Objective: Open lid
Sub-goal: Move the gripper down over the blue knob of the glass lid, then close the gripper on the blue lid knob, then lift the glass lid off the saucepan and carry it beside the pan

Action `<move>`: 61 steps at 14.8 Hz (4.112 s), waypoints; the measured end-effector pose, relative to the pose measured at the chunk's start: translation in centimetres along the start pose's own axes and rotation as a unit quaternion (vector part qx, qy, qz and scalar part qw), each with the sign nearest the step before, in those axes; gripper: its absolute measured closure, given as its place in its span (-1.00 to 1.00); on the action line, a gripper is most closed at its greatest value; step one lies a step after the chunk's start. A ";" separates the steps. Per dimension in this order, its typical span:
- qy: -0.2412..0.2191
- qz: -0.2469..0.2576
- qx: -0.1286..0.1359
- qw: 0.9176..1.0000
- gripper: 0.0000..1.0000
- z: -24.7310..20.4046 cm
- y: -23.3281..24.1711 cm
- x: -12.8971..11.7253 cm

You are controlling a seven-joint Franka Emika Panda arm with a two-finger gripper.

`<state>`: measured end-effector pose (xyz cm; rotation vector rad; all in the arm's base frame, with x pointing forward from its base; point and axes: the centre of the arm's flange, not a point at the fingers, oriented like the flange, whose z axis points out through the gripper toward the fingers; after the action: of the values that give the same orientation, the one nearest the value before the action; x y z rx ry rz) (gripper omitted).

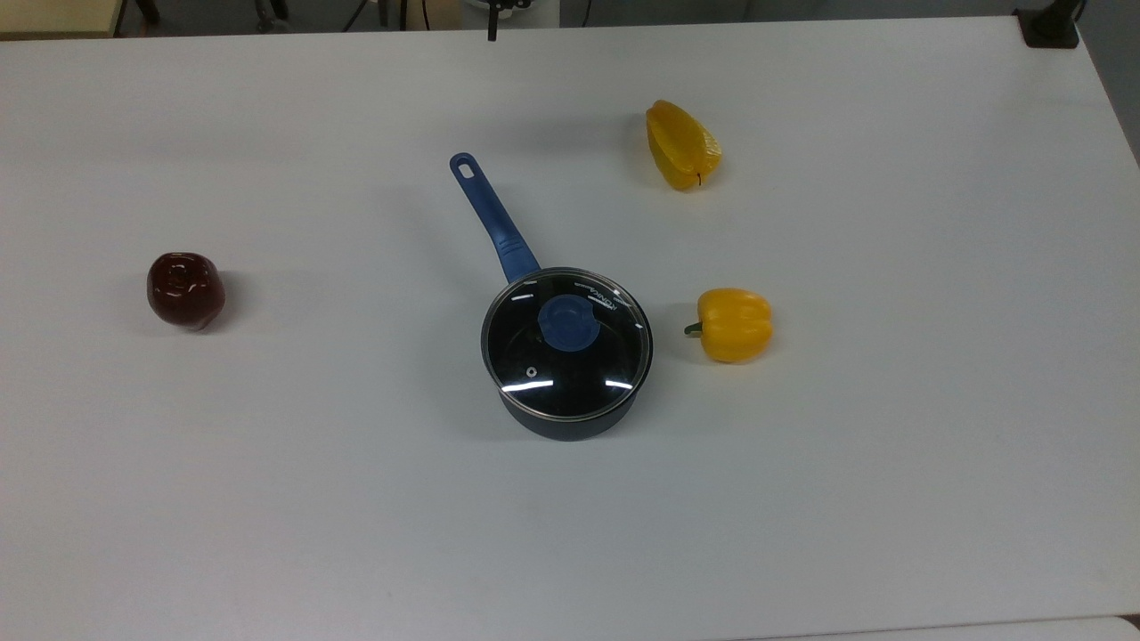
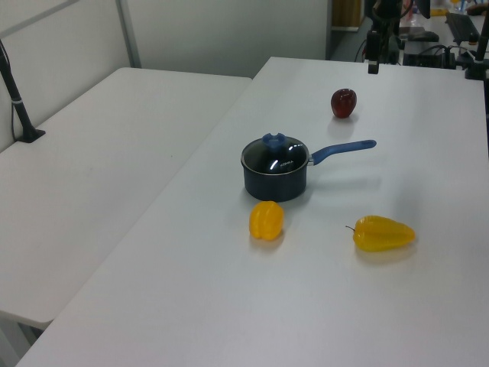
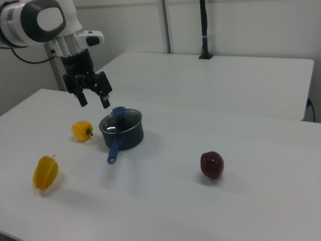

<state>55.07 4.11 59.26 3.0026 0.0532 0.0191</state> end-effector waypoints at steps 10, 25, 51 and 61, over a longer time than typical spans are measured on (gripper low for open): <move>0.007 0.008 0.009 1.000 -1.00 0.3 0.5 1.3; 0.177 -0.133 0.059 0.973 -1.00 11.8 -8.1 14.9; 0.183 -0.148 0.070 0.969 -0.21 14.7 -12.1 15.6; 0.156 -0.069 0.045 0.984 -0.21 9.5 0.2 13.2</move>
<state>68.37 3.03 49.99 3.0460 0.3012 0.4852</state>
